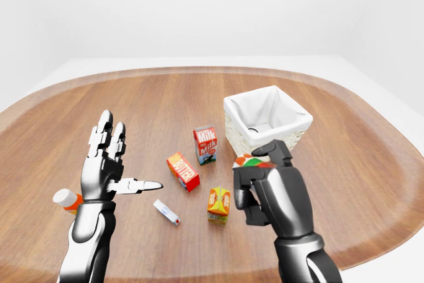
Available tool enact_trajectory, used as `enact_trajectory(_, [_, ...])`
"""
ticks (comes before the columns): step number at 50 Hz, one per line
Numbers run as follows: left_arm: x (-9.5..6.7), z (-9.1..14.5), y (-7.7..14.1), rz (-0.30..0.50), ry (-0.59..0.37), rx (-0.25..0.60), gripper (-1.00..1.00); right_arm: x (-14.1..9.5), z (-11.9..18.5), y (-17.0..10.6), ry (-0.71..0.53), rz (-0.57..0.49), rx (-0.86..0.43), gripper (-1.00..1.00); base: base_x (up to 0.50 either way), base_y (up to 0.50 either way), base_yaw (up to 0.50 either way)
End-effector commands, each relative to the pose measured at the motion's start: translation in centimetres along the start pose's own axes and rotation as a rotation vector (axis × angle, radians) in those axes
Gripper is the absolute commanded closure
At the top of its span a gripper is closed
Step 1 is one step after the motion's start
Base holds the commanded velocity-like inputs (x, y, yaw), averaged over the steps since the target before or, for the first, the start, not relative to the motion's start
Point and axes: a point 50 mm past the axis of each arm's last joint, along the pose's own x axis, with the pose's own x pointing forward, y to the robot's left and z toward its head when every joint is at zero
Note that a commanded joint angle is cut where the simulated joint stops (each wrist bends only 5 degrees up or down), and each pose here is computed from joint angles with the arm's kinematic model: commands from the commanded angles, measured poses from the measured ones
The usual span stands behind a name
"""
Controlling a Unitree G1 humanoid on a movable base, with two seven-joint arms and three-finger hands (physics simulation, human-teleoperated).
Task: Pick up the alphabet soup and the tomato sauce, and put them in the basket.
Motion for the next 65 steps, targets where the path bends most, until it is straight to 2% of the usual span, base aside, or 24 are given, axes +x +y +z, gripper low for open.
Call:
enact_trajectory(1, [0.2,0.2,0.2,0.013,-0.009,0.011,-1.00,1.2,1.4,-0.2,-0.086,-0.018,-0.106,1.00,0.00,0.00,0.00])
enact_trajectory(5, [0.2,0.2,0.2,0.013,-0.009,0.012,-1.00,1.7,2.7,-1.0,-0.099,-0.009,-0.190,1.00,0.00,0.00,0.00])
enact_trajectory(11, [0.2,0.2,0.2,0.013,-0.009,0.011,-1.00,2.6,3.2,-1.2,-0.095,-0.004,-0.313,1.00,0.00,0.00,0.00])
enact_trajectory(22, [0.2,0.2,0.2,0.012,-0.009,0.011,-1.00,4.0,3.2,-1.6,-0.089,0.006,-0.371,1.00,0.00,0.00,0.00])
enact_trajectory(25, [0.2,0.2,0.2,0.012,-0.009,0.012,-1.00,4.5,3.2,-1.7,-0.069,0.009,-0.449,1.00,0.00,0.00,0.00])
enact_trajectory(35, [0.2,0.2,0.2,0.013,-0.009,0.011,-1.00,7.0,1.8,-1.7,-0.036,0.049,-0.446,1.00,0.00,0.00,0.00])
enact_trajectory(65, [0.2,0.2,0.2,0.013,-0.009,0.011,-1.00,10.9,0.0,-2.5,0.031,0.072,-0.524,1.00,0.00,0.00,0.00])
